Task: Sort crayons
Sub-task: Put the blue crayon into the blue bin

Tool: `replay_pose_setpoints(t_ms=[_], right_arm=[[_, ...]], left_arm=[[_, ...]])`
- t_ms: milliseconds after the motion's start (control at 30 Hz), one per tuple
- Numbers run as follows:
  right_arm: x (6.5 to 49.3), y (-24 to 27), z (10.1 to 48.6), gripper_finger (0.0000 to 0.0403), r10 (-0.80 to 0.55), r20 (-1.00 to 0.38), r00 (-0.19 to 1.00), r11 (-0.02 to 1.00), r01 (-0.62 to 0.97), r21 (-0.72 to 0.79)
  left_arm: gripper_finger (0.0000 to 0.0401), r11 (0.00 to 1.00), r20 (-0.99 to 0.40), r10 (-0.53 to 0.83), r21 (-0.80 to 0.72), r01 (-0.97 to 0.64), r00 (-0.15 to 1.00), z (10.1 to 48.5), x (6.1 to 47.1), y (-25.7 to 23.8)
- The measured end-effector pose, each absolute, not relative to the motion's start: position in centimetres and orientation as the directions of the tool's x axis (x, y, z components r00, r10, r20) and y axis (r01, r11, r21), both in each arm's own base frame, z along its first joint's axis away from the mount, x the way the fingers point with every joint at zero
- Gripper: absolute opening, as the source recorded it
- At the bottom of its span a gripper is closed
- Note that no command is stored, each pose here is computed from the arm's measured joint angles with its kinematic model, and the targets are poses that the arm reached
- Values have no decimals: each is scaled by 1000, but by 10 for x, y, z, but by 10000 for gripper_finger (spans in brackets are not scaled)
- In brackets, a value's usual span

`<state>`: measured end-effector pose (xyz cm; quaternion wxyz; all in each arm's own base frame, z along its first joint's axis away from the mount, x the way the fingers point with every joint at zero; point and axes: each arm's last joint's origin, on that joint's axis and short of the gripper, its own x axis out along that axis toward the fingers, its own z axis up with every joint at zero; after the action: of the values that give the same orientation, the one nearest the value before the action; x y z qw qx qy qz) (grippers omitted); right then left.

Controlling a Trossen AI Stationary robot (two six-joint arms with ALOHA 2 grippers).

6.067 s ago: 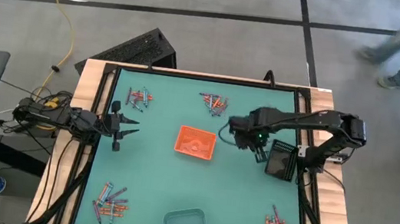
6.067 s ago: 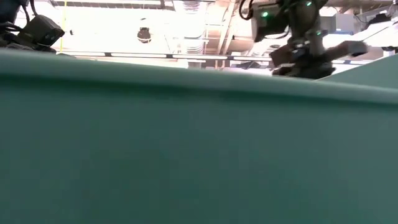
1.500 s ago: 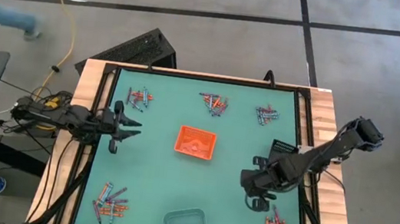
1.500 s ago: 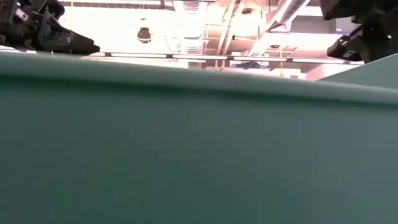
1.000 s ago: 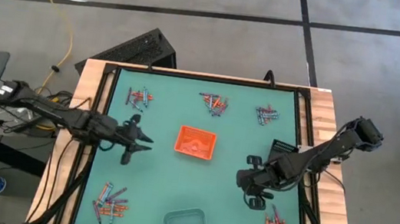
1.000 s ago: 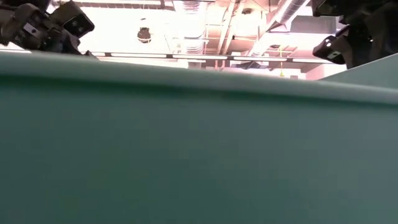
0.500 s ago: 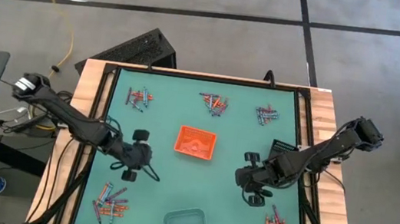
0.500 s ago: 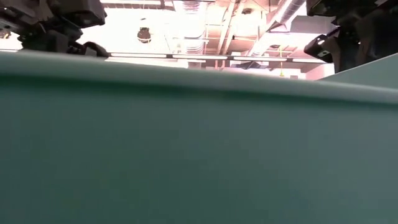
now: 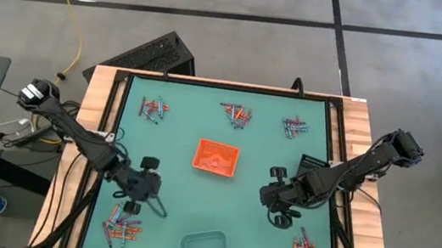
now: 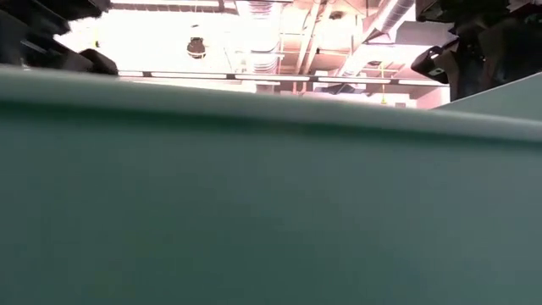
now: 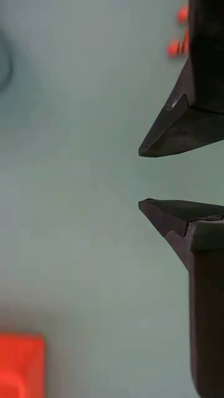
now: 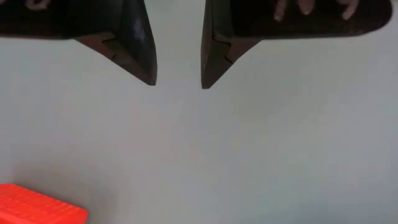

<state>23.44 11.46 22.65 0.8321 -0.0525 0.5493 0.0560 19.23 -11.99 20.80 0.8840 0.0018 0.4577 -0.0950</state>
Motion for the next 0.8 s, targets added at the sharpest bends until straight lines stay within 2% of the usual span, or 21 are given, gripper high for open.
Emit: replay_pose_setpoints(t_ms=[233, 400, 600, 800], right_arm=[[235, 113, 227, 118, 16, -915, 403, 985, -162, -54], [237, 114, 228, 118, 13, -904, 428, 983, -171, -67], [241, 116, 229, 118, 29, -887, 461, 982, -180, -61], [243, 117, 231, 118, 40, -874, 485, 982, -180, -55]], left_arm=[[110, 986, -782, -165, -105, 133, 602, 208, 175, -148], [110, 981, -809, -194, -153, 120, 554, 197, 162, -170], [110, 968, -859, -233, -160, 194, 456, 188, 152, -205], [110, 942, -899, -195, -61, 330, 392, 198, 150, -240]])
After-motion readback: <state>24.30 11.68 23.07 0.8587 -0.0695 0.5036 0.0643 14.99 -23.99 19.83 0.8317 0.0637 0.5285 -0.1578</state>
